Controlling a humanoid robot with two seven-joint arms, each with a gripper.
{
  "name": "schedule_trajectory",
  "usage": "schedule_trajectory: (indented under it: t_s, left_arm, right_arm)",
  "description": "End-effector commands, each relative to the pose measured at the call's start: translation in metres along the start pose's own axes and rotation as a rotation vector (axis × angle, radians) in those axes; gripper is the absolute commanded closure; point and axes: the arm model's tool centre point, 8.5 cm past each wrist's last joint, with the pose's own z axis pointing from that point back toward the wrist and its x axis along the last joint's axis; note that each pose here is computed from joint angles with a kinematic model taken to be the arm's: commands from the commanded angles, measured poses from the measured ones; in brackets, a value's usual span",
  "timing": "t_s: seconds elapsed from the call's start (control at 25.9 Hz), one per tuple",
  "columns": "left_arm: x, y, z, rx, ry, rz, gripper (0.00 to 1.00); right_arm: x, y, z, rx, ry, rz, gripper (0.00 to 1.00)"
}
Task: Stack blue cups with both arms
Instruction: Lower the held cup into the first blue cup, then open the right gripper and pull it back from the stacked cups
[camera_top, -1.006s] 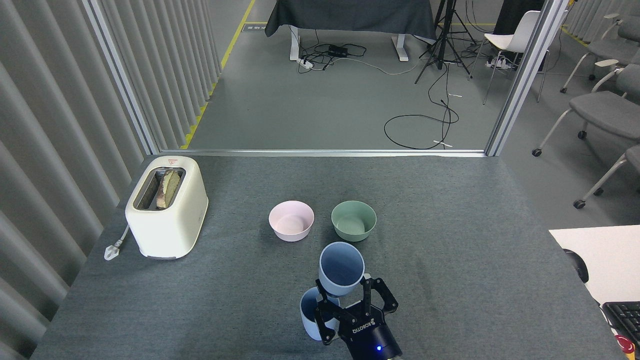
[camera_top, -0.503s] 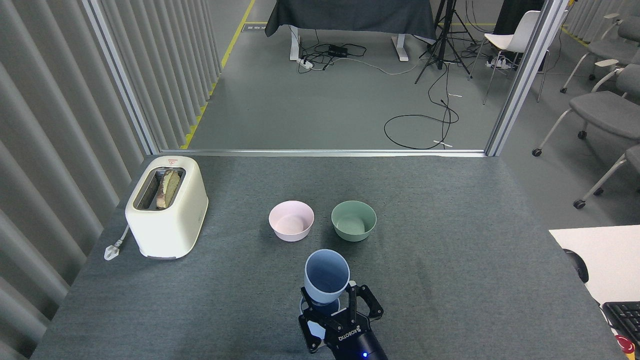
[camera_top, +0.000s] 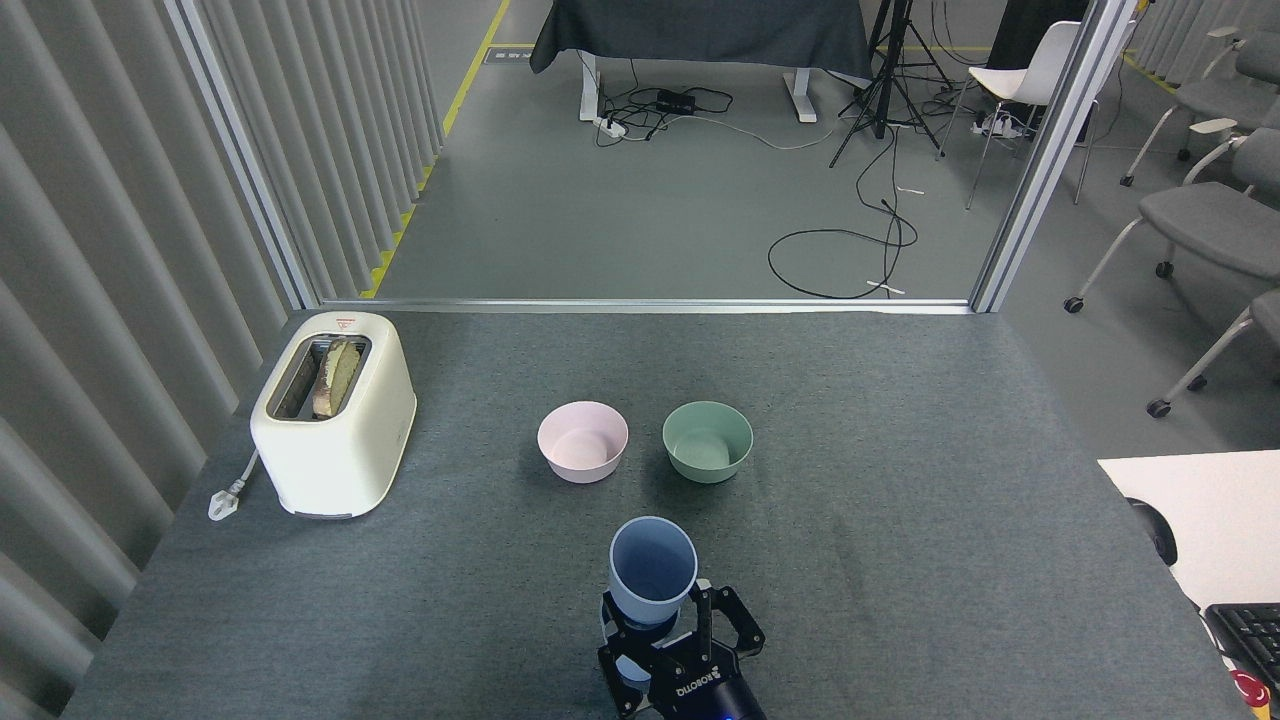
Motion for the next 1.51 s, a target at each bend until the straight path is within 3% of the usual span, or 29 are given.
schedule_trajectory:
  t_s: [0.0,0.12,0.23,0.58,0.85,1.01,1.12,1.28,1.47]
  left_arm:
    - [0.0,0.0,0.0,-0.001,0.002,-0.001,0.0]
    - [0.0,0.0,0.0,-0.001,0.001,0.0,0.0]
    - [-0.001,0.0,0.0,0.0,0.0,-0.002,0.0]
    - [-0.001,0.0,0.0,0.001,0.003,-0.003,0.0]
    - [-0.001,0.0,0.001,-0.002,0.003,-0.003,0.0]
    - [-0.003,0.0,0.002,-0.003,0.009,-0.005,0.0]
    - [-0.007,0.0,0.002,-0.002,0.016,-0.007,0.0]
    - [-0.006,0.001,-0.001,0.004,0.009,-0.003,0.0]
    - [-0.004,0.004,-0.006,0.013,0.009,0.002,0.0]
  right_arm:
    - [0.001,0.002,0.001,0.007,-0.001,-0.002,0.35]
    - [0.002,0.003,0.002,0.009,-0.002,-0.009,0.29]
    - [0.003,0.003,0.002,0.011,0.002,-0.018,0.02]
    - [0.012,-0.009,-0.003,-0.03,-0.005,-0.037,0.0]
    - [-0.001,-0.065,-0.008,-0.298,0.031,-0.038,0.0]
    - [-0.034,-0.083,-0.009,-0.349,0.114,-0.057,0.0]
    - [-0.083,-0.073,0.003,-0.298,0.237,-0.052,0.0]
    - [-0.136,-0.03,0.06,-0.152,0.278,-0.023,0.0]
    - [-0.139,0.019,0.139,0.007,0.299,-0.099,0.0]
